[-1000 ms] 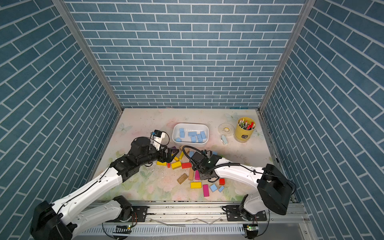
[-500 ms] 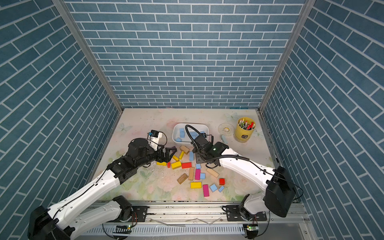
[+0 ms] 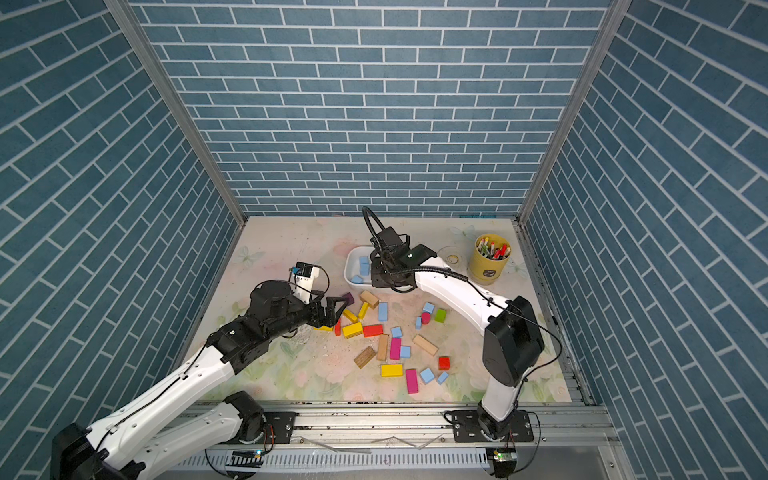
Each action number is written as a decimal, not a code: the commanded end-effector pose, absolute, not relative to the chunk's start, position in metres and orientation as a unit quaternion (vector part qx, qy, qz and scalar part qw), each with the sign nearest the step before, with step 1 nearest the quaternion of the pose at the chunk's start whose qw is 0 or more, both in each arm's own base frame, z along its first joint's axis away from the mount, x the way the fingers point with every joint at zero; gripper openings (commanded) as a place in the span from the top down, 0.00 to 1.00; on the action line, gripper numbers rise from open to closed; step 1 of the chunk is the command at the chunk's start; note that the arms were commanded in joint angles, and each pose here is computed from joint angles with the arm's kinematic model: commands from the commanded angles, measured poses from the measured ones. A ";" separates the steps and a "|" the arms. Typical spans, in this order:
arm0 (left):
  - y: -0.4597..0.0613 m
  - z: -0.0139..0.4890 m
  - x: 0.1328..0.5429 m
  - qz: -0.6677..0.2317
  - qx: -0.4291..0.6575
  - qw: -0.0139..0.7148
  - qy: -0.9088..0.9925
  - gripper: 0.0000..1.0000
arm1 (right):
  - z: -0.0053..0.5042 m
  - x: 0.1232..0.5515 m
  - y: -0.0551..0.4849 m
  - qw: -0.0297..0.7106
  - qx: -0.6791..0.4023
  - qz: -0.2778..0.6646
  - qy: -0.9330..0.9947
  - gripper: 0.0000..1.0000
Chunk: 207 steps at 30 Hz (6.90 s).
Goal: Pick out the blue building blocks
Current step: Place the building block in the storage box, then pick up the building block from the center of the board.
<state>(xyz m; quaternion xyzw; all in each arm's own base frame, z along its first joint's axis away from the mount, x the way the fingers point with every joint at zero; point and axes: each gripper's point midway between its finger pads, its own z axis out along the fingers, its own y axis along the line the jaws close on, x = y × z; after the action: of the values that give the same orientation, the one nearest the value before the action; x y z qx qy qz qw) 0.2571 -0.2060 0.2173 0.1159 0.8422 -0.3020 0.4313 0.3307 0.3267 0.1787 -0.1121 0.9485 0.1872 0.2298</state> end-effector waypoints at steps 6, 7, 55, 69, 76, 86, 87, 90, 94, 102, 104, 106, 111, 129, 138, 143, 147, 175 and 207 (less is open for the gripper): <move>-0.200 0.218 0.256 -0.290 0.118 0.439 0.842 0.01 | 0.162 0.362 0.368 0.182 -0.098 0.248 0.946 0.94; -0.200 0.218 0.256 -0.289 0.119 0.438 0.843 0.01 | 0.159 0.364 0.372 0.176 -0.094 0.254 0.946 0.94; -0.193 0.225 0.251 -0.285 0.114 0.446 0.841 0.01 | 0.143 0.388 0.399 0.114 -0.025 0.323 0.939 0.37; -0.193 0.225 0.251 -0.288 0.111 0.445 0.841 0.01 | 0.203 0.376 0.364 0.174 -0.033 0.341 0.923 0.25; -0.195 0.222 0.251 -0.290 0.111 0.440 0.842 0.01 | 0.221 0.354 0.325 0.208 -0.039 0.319 0.924 0.21; -0.198 0.221 0.252 -0.295 0.112 0.436 0.843 0.01 | 0.218 0.304 0.254 0.242 -0.045 0.240 0.939 0.18; -0.198 0.219 0.252 -0.295 0.112 0.434 0.844 0.01 | 0.216 0.299 0.247 0.244 -0.043 0.233 0.941 0.18; -0.199 0.220 0.252 -0.297 0.113 0.432 0.844 0.01 | 0.204 0.282 0.225 0.242 -0.040 0.207 0.947 0.18; -0.200 0.218 0.252 -0.297 0.113 0.431 0.844 0.01 | 0.184 0.258 0.197 0.230 -0.030 0.173 0.957 0.18; -0.205 0.217 0.254 -0.304 0.117 0.425 0.844 0.01 | 0.146 0.213 0.159 0.193 -0.014 0.138 0.971 0.18; -0.207 0.216 0.255 -0.307 0.118 0.423 0.844 0.01 | 0.142 0.205 0.153 0.187 -0.013 0.132 0.973 0.18; -0.209 0.215 0.255 -0.309 0.120 0.421 0.844 0.01 | 0.138 0.200 0.147 0.183 -0.012 0.126 0.975 0.18; -0.211 0.213 0.256 -0.312 0.120 0.417 0.845 0.01 | 0.131 0.194 0.139 0.176 -0.011 0.108 0.978 0.18; -0.215 0.221 0.259 -0.314 0.125 0.420 0.842 0.01 | 0.130 0.231 0.146 0.208 0.021 0.080 0.975 0.18; -0.213 0.219 0.258 -0.310 0.127 0.419 0.844 0.01 | 0.126 0.260 0.147 0.214 0.094 0.039 0.971 0.22; -0.213 0.219 0.258 -0.310 0.128 0.419 0.844 0.01 | 0.119 0.276 0.156 0.209 0.117 0.034 0.970 0.23; -0.212 0.219 0.256 -0.310 0.128 0.420 0.843 0.01 | 0.114 0.288 0.166 0.208 0.130 0.040 0.969 0.26; -0.207 0.215 0.254 -0.302 0.126 0.421 0.846 0.01 | 0.066 0.319 0.173 0.154 0.176 0.021 0.972 0.55; -0.219 0.229 0.247 -0.336 0.152 0.426 0.826 0.01 | 0.038 0.319 0.166 0.123 0.193 0.012 0.973 0.61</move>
<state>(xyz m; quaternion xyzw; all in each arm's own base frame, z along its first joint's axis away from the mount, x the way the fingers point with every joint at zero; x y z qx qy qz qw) 0.2496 -0.2129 0.2162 0.1350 0.8424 -0.3178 0.4138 0.3216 0.1703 0.0454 0.1724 0.9757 0.0216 0.1333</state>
